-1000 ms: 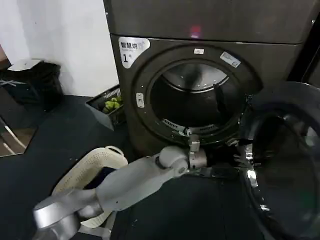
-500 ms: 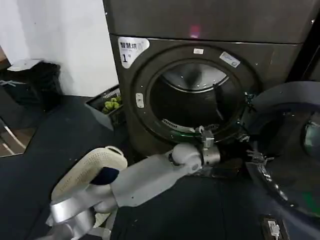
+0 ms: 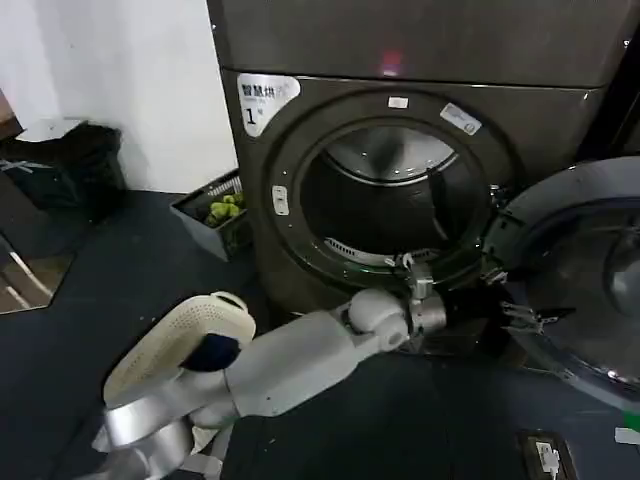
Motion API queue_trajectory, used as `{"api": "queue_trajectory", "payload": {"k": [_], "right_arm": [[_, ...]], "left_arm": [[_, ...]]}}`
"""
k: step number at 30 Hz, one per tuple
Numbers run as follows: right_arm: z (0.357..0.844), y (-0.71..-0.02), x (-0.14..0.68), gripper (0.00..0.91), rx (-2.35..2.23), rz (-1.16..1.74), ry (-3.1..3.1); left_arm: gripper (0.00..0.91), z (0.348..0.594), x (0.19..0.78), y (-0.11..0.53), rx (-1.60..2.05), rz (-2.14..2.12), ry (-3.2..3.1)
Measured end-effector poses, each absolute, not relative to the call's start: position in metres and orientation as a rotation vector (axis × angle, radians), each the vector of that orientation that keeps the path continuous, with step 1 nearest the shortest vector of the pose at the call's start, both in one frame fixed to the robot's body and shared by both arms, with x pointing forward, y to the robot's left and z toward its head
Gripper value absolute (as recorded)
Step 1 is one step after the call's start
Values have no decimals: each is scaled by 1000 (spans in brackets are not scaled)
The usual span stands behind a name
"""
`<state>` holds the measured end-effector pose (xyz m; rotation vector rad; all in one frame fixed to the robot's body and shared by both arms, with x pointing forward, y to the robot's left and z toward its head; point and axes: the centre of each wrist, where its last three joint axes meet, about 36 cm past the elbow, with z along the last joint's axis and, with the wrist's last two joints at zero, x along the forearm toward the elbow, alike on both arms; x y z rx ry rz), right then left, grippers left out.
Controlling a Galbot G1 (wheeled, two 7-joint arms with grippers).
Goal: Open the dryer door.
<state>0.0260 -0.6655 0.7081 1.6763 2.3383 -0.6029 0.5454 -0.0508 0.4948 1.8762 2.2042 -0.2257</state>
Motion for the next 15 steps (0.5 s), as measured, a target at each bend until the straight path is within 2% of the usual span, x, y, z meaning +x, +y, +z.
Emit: {"api": "queue_trajectory", "payload": {"k": [15], "right_arm": [[711,-665,26,907,1666,-601,2321]], "left_arm": [[907,481,524,36,1636,-215,2207]]}}
